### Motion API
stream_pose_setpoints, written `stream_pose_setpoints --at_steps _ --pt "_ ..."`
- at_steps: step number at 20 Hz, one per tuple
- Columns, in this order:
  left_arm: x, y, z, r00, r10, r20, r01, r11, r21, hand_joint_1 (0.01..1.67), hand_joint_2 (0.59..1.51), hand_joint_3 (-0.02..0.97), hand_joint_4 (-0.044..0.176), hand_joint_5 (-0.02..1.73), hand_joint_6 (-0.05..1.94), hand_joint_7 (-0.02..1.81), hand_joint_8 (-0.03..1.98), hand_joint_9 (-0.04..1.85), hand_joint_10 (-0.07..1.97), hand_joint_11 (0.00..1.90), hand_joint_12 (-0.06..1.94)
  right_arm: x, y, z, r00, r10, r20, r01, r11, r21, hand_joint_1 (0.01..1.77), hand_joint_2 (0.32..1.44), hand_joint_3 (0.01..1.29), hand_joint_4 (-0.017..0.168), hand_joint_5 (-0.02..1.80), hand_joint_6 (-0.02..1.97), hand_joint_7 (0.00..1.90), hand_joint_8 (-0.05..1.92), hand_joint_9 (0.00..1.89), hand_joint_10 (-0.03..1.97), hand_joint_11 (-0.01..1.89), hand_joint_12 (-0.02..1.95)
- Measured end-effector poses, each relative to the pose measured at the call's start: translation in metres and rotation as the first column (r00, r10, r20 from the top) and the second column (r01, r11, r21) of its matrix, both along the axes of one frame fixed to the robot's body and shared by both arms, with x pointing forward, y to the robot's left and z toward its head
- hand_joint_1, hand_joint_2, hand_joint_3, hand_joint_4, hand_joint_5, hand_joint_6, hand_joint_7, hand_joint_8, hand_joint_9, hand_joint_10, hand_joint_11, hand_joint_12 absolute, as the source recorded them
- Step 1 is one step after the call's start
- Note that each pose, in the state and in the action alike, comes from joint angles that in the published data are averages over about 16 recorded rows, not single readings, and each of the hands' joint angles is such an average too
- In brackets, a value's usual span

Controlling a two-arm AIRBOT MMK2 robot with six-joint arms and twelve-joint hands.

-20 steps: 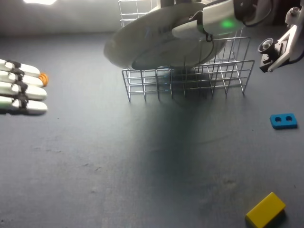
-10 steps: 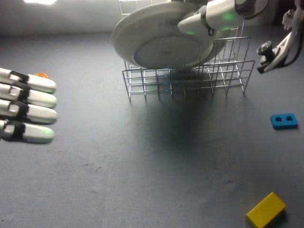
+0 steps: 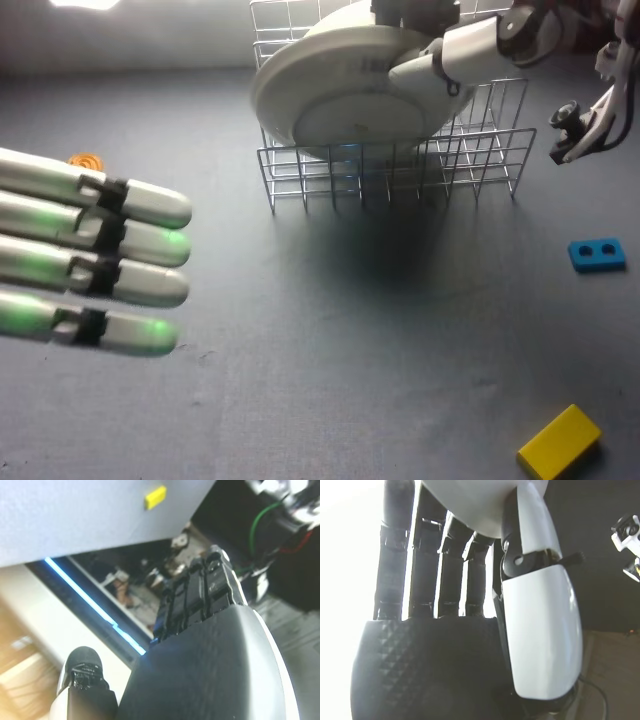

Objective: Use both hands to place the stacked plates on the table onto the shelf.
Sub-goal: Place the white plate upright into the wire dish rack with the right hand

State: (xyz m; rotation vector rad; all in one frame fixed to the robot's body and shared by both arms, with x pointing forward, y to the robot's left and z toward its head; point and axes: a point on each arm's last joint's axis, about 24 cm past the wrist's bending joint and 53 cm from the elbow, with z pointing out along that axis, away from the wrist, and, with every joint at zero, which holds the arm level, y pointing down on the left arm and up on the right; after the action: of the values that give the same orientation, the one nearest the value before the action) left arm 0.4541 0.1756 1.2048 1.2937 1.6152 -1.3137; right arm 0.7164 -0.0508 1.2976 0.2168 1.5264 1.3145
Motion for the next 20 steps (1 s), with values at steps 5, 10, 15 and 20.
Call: stream_pose_setpoints --at_steps 5,10,15,20 --pt "-0.014 -0.014 0.003 0.9989 -0.042 0.02 0.042 0.999 -0.011 0.02 1.089 0.012 0.002 0.02 0.01 0.01 -0.01 0.02 0.01 0.01 0.0 0.003 -0.002 -0.009 1.0 -0.01 0.006 0.01 1.0 -0.02 1.18 1.04 0.01 -0.012 0.82 1.0 0.95 1.08 1.03 0.66 0.76 1.19" --pt "-0.022 -0.02 0.007 0.9976 -0.065 0.024 0.066 0.9975 -0.024 0.02 1.088 0.012 0.002 0.02 0.01 0.02 -0.01 0.02 0.01 0.01 0.0 0.005 -0.003 -0.016 1.0 -0.016 0.003 0.016 0.999 -0.032 1.18 1.06 0.01 -0.012 0.78 1.06 0.92 1.1 0.97 0.66 0.7 1.22" --pt "-0.03 -0.021 0.01 0.9957 -0.092 0.012 0.093 0.9949 -0.038 0.02 1.086 0.012 0.002 0.02 0.01 0.02 -0.01 0.02 0.01 0.01 0.0 0.006 -0.004 -0.02 1.0 -0.018 -0.004 0.018 0.999 -0.036 1.15 1.09 0.01 -0.011 0.72 1.07 0.87 0.97 0.9 0.62 0.61 1.26" --pt "-0.037 -0.018 0.012 0.9932 -0.117 0.002 0.117 0.9919 -0.051 0.02 1.084 0.011 0.002 0.02 0.01 0.02 -0.01 0.02 0.01 0.01 0.0 0.007 -0.005 -0.019 1.0 -0.019 -0.005 0.019 0.999 -0.03 1.09 1.12 0.01 -0.008 0.7 0.79 0.86 0.64 0.84 0.49 0.49 1.28"
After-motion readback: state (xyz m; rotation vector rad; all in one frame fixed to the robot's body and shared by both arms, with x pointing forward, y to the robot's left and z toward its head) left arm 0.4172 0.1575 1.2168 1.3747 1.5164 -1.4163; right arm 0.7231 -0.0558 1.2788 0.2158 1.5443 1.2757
